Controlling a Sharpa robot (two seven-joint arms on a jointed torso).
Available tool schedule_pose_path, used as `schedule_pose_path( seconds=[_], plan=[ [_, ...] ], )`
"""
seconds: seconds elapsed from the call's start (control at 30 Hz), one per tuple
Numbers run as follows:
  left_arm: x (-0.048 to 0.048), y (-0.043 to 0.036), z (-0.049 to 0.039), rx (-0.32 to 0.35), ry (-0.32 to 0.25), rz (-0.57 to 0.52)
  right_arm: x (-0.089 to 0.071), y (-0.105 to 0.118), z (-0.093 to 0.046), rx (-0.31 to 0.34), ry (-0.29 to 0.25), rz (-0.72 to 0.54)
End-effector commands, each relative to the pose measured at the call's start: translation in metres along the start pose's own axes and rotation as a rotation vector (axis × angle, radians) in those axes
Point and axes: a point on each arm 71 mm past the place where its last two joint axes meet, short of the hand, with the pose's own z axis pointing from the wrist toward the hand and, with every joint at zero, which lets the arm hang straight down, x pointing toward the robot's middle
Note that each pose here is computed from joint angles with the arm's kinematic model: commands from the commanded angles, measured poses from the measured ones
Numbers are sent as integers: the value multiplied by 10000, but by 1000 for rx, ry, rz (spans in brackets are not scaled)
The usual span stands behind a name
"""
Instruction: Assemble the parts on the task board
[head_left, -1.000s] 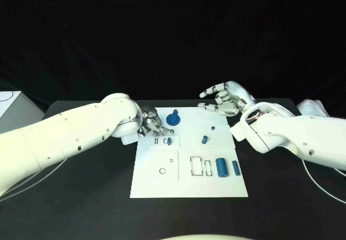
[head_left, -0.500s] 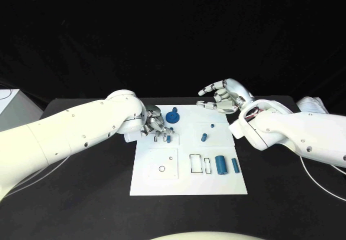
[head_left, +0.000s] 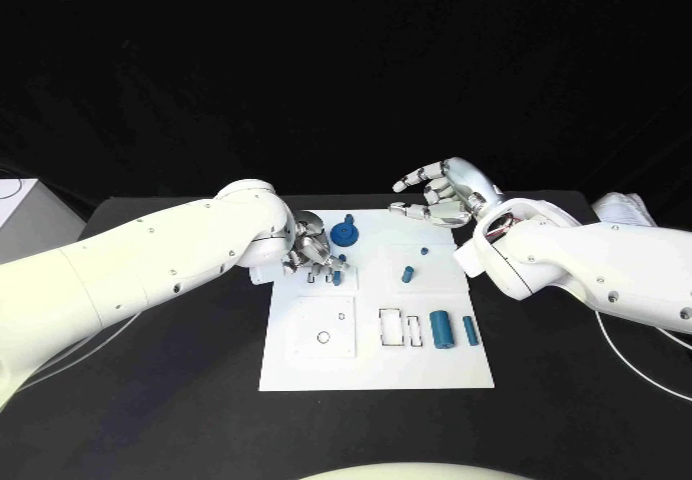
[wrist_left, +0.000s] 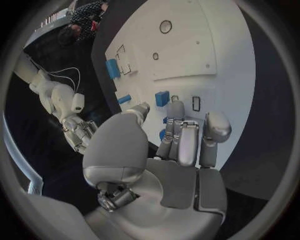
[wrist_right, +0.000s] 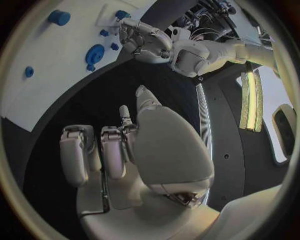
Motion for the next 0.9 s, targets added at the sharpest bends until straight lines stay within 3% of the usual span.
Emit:
schedule_pose_path(
  seconds=[0.03,0.33,0.9],
  plan=[
    [26,-25,14,2,31,9,16,6,4,-2,19,-1],
    [36,-12,50,-6,31,0,23,3,9,2,23,-1],
    [92,-26,35,13,63,-21,40,-5,25,8,34,-2]
  ],
)
